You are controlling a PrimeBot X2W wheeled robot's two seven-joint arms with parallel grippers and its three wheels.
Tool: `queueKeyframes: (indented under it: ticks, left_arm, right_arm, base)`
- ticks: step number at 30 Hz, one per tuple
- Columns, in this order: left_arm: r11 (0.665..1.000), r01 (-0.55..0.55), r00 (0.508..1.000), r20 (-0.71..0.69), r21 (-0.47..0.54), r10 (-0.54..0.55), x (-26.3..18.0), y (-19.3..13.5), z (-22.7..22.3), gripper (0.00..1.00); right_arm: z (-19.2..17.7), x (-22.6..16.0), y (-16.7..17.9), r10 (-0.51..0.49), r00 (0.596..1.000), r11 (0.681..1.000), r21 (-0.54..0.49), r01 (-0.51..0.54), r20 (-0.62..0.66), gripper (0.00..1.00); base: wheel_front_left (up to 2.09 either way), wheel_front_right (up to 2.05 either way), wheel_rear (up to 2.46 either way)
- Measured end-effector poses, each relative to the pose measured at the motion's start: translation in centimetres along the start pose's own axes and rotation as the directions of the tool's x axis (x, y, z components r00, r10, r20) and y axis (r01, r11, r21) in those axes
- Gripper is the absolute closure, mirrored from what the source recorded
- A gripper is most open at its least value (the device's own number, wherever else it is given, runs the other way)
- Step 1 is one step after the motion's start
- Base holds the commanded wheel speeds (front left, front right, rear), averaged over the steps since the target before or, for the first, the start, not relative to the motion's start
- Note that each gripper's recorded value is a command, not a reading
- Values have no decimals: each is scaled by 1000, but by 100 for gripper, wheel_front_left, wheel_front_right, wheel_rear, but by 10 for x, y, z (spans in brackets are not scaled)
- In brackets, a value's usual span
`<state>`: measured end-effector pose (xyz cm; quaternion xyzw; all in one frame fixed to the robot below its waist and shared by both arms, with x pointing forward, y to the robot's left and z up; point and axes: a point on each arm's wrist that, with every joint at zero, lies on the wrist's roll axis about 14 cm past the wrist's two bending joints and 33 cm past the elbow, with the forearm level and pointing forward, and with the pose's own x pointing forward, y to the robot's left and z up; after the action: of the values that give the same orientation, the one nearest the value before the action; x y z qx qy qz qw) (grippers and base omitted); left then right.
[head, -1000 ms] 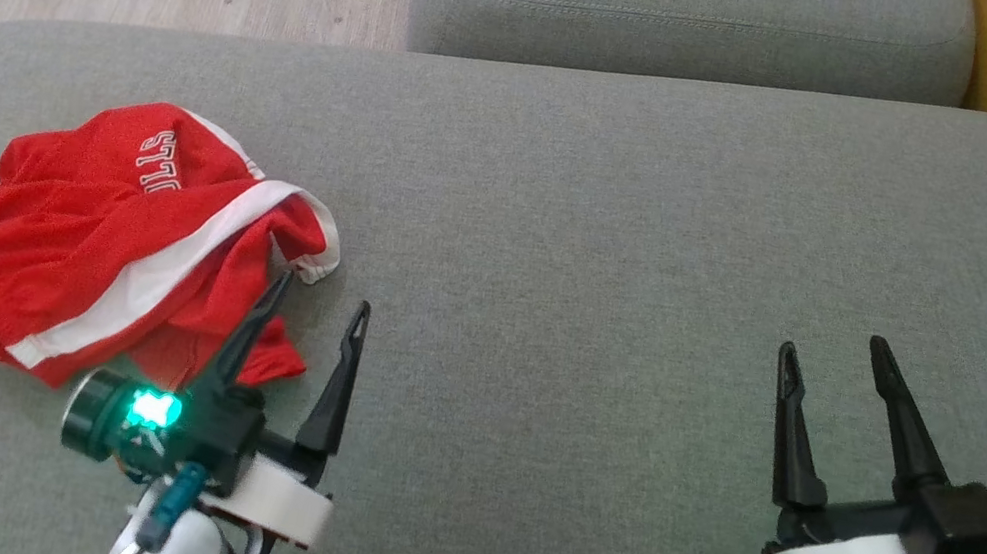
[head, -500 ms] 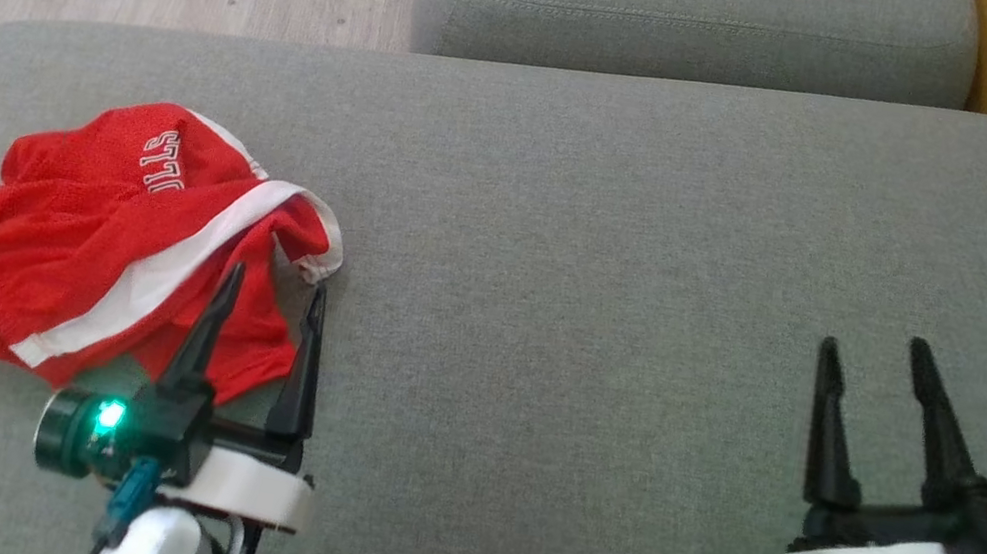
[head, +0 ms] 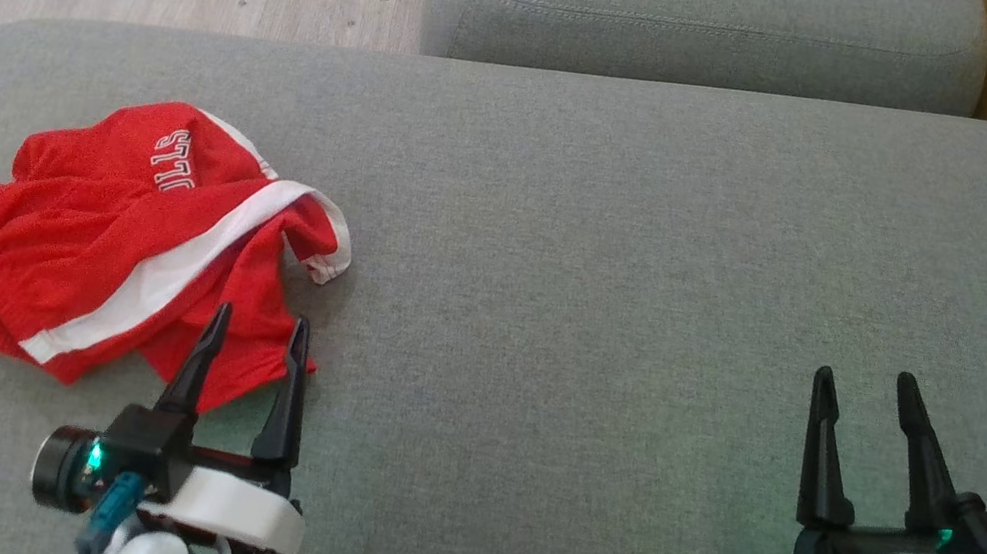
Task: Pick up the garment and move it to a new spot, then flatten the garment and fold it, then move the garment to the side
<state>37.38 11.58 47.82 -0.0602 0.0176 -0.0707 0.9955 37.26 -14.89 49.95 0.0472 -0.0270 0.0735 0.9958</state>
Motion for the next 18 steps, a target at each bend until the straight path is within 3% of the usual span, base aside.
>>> queueKeyframes:
  ticks: [10,18]
  left_arm:
    - [1000,-15,1000,13,-3,15,-1,6,4,0]
    - [995,-98,995,26,3,98,-12,31,8,0]
  right_arm:
    - [0,2,3,6,1000,1000,18,-6,2,0]
    - [-2,12,25,75,997,997,32,-74,-1,0]
  base:
    - [0,0,0]
    - [0,0,0]
